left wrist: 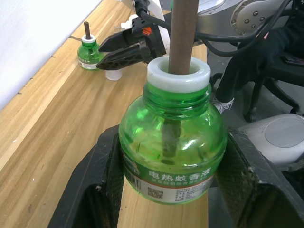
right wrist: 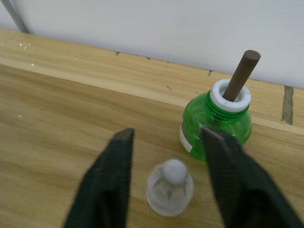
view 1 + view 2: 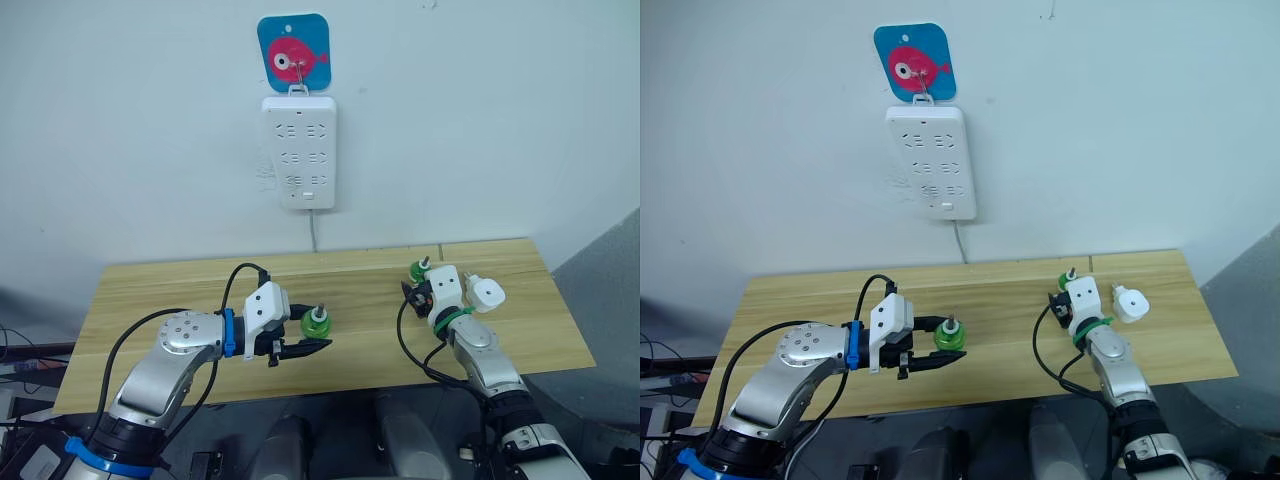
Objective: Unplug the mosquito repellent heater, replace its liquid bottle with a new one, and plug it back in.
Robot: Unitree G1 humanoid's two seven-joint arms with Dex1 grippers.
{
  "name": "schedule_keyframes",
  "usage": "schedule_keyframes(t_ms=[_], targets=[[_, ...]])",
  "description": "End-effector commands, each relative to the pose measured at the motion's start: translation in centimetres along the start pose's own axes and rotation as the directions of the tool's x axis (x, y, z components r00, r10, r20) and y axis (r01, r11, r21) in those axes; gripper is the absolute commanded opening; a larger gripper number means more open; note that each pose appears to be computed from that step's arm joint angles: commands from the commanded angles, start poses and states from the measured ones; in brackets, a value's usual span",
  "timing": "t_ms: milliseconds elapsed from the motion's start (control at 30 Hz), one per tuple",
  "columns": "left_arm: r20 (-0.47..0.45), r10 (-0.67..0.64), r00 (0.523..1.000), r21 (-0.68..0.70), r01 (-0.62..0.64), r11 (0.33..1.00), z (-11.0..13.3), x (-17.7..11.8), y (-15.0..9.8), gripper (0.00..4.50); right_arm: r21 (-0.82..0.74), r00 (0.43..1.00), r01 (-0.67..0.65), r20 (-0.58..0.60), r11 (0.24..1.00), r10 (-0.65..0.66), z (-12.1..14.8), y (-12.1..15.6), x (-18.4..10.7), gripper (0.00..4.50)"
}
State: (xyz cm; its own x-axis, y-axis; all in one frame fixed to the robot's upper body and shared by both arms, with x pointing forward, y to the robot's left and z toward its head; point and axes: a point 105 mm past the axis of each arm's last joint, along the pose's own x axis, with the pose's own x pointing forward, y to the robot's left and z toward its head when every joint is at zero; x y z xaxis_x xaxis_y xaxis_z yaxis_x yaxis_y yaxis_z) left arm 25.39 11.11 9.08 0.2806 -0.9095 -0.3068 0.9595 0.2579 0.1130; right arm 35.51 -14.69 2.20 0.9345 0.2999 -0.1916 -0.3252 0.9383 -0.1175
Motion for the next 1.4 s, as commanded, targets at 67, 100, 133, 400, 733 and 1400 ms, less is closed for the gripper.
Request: schedule_keyframes(t_ms=[67, 100, 133, 400, 733, 1400], targets=[[0.052, 0.004, 0.999, 0.035, -0.006, 0.999, 1.4, -0.1, 0.1, 2.31, 0.016, 0.987, -0.017, 0.160, 1.000, 0.014, 4.6, -0.2, -1.9, 4.17], [0.057, 0.008, 0.998, 0.035, -0.010, 0.999, 1.5, -0.1, 0.3, 2.31, -0.011, 0.979, -0.063, 0.194, 0.998, 0.064, 6.1, 0.4, -3.1, 4.46], [0.061, 0.009, 0.998, 0.035, -0.011, 0.999, 1.7, -0.1, 0.4, 2.31, -0.039, 0.968, -0.122, 0.215, 0.992, 0.128, 7.5, 1.2, -4.2, 4.50], [0.125, -0.074, 0.989, 0.117, 0.059, 0.991, 3.6, 1.4, 0.8, 2.31, -0.230, 0.754, -0.629, 0.052, 0.743, 0.655, 12.6, 7.4, -11.1, 4.50], [0.221, -0.172, 0.960, 0.220, 0.123, 0.968, 6.9, 3.4, 1.3, 2.31, -0.209, 0.596, -0.782, 0.023, 0.586, 0.803, 16.0, 10.7, -10.7, 4.50], [0.270, -0.193, 0.943, 0.220, 0.135, 0.966, 7.4, 3.7, 1.3, 2.31, -0.316, 0.602, -0.756, 0.006, 0.573, 0.798, 15.9, 11.6, -9.4, 0.84]])
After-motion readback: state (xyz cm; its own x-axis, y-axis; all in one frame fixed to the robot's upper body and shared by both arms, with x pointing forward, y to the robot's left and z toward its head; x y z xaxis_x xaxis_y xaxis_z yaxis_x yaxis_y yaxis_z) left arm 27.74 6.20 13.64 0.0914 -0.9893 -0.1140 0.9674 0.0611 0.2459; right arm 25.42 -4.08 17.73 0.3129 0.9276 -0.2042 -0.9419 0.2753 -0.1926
